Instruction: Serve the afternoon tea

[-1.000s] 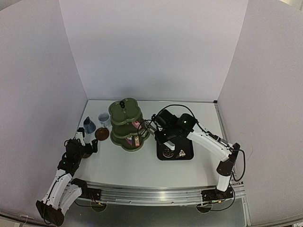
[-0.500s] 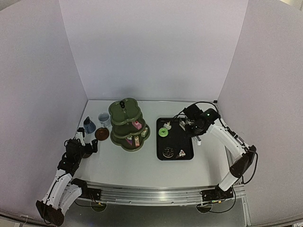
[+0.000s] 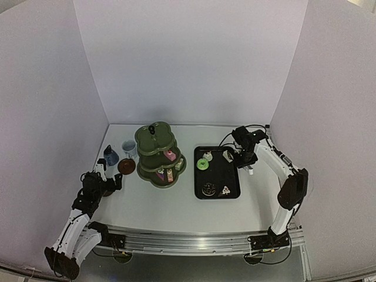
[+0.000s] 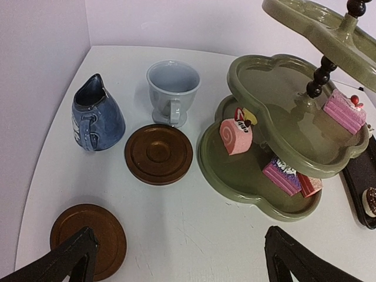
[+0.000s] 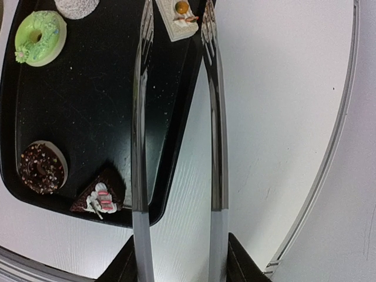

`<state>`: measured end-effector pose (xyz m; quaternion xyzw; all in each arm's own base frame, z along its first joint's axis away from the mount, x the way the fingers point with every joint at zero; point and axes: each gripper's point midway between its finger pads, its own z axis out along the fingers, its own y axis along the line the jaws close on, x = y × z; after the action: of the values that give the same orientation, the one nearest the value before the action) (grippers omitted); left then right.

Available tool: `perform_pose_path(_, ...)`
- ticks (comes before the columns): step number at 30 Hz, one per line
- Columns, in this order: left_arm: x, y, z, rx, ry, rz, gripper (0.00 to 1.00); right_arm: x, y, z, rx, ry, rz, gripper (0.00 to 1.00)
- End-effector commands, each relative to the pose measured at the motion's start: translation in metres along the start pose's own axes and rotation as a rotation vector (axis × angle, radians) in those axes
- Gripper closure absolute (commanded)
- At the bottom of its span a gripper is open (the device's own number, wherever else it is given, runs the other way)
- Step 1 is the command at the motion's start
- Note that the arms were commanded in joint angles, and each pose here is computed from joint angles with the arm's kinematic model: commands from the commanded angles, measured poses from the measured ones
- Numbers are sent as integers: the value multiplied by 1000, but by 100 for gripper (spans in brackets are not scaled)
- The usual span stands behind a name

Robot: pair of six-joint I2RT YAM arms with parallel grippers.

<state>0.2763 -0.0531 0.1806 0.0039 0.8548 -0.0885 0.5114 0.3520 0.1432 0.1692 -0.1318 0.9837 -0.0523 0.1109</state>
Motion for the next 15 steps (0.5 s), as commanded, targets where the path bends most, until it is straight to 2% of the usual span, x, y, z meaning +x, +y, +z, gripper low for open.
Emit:
perform_pose_path(1, -15, -1, -1, 9, -41, 4, 1, -32, -2, 4, -25, -56, -53, 59)
perform_pose_path(10, -14, -2, 3, 12, -28, 9, 1, -50, -6, 20, -37, -48, -95, 59)
perform_pose_path(15, -9, -5, 6, 37, -52, 89, 1, -51, -8, 33, -39, -19, -101, 59)
